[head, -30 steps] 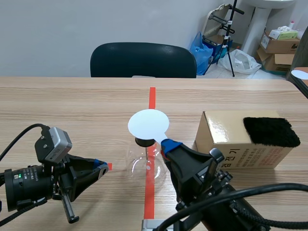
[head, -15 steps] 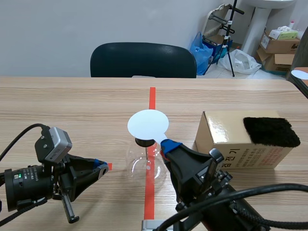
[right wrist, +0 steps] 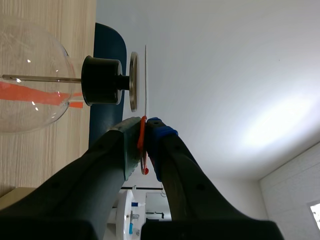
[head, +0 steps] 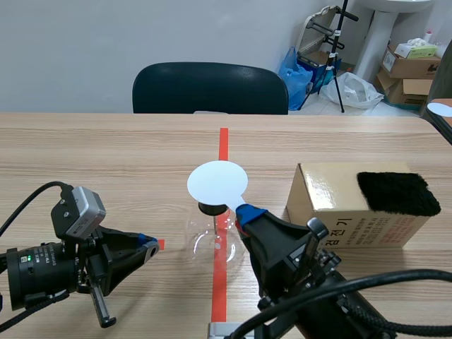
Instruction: Do the electroscope experiment
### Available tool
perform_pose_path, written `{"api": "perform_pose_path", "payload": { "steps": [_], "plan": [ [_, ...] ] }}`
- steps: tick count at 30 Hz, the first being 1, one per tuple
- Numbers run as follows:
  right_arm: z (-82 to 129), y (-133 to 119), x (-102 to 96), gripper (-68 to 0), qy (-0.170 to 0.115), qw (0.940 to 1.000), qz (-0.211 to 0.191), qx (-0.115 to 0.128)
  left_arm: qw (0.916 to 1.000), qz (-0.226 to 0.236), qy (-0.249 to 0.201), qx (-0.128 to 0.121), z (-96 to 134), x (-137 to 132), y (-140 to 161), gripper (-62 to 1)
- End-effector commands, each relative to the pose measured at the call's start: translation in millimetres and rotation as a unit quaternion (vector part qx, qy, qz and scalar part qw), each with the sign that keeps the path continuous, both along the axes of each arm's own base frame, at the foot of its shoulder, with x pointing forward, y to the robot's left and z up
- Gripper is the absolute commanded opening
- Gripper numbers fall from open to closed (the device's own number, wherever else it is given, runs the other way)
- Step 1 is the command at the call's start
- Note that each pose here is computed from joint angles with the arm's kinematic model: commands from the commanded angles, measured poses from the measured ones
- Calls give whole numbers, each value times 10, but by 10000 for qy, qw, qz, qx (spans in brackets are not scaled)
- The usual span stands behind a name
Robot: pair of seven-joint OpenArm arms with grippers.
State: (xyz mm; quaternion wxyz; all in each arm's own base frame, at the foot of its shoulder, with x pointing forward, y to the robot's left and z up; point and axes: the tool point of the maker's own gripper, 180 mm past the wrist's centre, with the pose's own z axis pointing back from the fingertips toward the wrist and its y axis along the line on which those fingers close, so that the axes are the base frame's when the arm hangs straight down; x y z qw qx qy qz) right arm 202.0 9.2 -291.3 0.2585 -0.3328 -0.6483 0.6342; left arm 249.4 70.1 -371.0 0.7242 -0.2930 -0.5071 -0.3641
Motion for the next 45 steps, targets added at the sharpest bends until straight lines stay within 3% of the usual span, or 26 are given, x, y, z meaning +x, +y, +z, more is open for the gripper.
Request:
{"api": "perform_pose_path", "payload": {
  "steps": [1,8,13,25,34,45],
  "plan": [
    [118,-23,63,-666,-201,9998,-56,71,9997,-3,-140,-178,112,55,-64,-577],
    [135,-165,169,-666,-210,9982,-544,131,9997,-4,-139,-179,113,54,-64,-577],
    [150,-327,264,-666,-218,9939,-1065,196,9997,-4,-139,-179,113,54,-64,-578],
    [179,-755,425,-667,-238,9720,-2311,349,9997,-4,-139,-177,112,54,-63,-578],
    [184,-878,450,-666,-243,9633,-2645,390,9997,-3,-139,-180,113,55,-63,-577],
    [185,-886,451,-667,-243,9627,-2667,393,9997,-5,-137,-181,113,54,-63,-577]
  ]
}}
